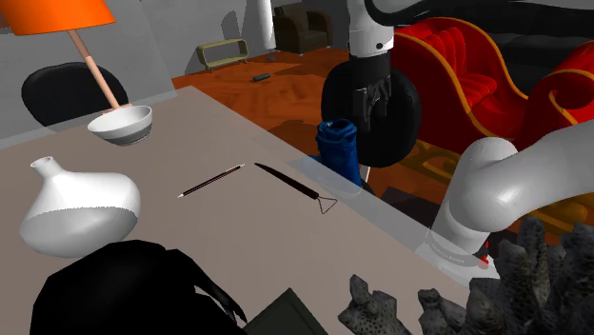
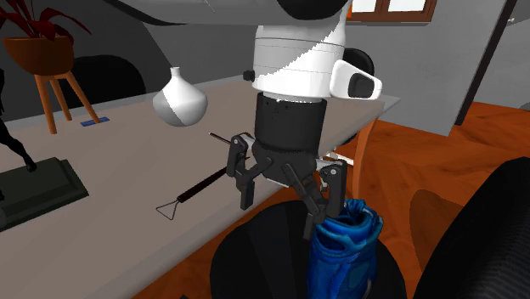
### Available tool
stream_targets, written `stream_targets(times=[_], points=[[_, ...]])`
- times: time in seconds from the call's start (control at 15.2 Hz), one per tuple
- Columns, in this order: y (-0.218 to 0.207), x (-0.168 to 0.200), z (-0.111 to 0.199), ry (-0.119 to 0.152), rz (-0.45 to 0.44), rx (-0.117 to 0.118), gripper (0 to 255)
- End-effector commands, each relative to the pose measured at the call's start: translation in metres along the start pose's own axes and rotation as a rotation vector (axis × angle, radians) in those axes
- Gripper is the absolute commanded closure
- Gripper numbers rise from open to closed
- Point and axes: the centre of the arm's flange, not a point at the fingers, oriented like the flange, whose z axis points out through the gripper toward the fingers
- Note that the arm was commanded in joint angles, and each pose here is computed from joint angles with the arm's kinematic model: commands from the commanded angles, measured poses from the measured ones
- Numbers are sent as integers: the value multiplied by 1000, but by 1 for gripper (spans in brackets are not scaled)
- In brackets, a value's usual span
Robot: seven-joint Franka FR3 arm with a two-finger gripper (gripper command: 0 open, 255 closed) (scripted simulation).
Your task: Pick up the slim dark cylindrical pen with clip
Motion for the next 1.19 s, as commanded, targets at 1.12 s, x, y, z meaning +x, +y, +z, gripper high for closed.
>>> stream_targets(times=[1.12], points=[[-102, 187, 2, 42, -770, -56, 0]])
